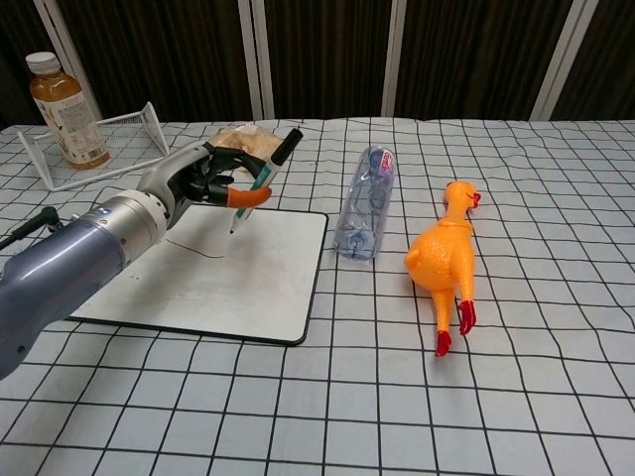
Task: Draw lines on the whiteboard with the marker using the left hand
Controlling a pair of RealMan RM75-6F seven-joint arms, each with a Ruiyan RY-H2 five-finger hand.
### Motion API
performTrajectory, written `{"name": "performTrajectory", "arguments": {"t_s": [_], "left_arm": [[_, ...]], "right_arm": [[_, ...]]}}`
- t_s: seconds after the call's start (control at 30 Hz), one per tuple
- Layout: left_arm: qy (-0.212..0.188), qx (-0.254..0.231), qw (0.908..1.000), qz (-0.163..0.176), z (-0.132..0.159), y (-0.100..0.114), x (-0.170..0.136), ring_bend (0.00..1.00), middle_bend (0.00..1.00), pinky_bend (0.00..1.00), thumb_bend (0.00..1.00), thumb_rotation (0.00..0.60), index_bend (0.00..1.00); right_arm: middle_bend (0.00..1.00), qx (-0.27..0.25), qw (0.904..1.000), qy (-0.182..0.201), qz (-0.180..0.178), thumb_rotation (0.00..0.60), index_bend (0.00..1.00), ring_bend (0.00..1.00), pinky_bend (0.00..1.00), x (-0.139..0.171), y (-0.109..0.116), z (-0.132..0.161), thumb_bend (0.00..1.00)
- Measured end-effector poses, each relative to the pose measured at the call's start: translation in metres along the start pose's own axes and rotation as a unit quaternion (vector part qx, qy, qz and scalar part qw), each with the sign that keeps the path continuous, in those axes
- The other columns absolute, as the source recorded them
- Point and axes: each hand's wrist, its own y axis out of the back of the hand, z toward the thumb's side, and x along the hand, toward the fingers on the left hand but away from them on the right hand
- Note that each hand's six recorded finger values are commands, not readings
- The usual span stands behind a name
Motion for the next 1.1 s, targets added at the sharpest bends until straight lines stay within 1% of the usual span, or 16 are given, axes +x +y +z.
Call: {"name": "performTrajectory", "arguments": {"t_s": [0.23,0.4,0.83,1.1], "left_arm": [[0.009,0.001,1.0,-0.003,-0.005,-0.007,0.003,0.03,0.18,0.05,0.54,0.6,0.73],[0.008,-0.006,0.9999,-0.006,-0.004,-0.012,0.005,0.03,0.18,0.05,0.54,0.6,0.73],[0.006,-0.003,0.9998,-0.021,-0.002,-0.023,0.005,0.03,0.18,0.05,0.54,0.6,0.73],[0.011,0.005,0.9996,-0.024,-0.007,-0.022,0.003,0.03,0.18,0.05,0.54,0.6,0.73]], "right_arm": [[0.0,-0.002,1.0,0.001,0.001,0.6,0.0,0.0,0.0,0.0,0.0,0.0,0.27],[0.0,-0.002,1.0,0.001,0.0,0.6,0.0,0.0,0.0,0.0,0.0,0.001,0.27],[0.0,-0.003,1.0,0.0,0.0,0.6,0.0,0.0,0.0,0.0,0.0,0.0,0.27],[0.0,-0.003,1.0,0.001,0.0,0.6,0.0,0.0,0.0,0.0,0.001,0.001,0.27]]}}
